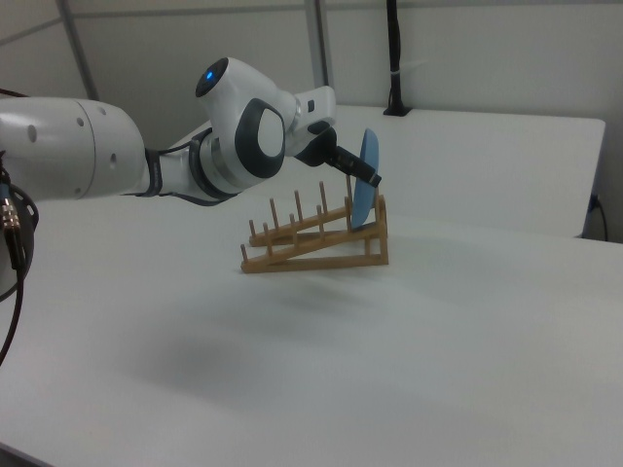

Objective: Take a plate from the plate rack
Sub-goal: 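Close the gripper on the blue plate's rim, then lift the blue plate up and out of the wooden rack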

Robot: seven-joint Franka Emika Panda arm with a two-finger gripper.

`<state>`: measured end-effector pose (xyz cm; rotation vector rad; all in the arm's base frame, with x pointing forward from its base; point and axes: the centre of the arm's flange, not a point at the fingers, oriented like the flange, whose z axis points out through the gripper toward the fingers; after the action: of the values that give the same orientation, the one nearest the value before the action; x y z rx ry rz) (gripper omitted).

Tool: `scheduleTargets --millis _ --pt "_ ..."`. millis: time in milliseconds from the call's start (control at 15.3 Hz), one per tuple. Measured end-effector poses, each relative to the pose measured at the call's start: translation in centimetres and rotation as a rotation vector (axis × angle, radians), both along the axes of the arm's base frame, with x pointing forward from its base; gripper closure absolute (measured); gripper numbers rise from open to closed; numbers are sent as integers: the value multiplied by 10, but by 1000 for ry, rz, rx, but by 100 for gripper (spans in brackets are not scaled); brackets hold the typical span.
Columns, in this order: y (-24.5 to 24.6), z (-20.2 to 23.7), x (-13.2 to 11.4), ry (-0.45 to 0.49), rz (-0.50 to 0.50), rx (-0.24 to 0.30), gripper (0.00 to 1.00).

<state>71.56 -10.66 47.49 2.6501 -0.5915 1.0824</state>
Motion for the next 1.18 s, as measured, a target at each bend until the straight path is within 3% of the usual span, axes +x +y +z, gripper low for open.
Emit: scheduleTargets --millis 66,131,393,459,590,1180 --pt "0 0 0 -1 -2 2 30" --pt "0 0 0 -2 -3 2 37" --pt "0 0 0 -3 -5 3 81" --pt "-1 0 0 -2 -5 3 87" --pt "-1 0 0 -2 -6 2 92" --pt "-8 9 1 -17 -8 -16 93"
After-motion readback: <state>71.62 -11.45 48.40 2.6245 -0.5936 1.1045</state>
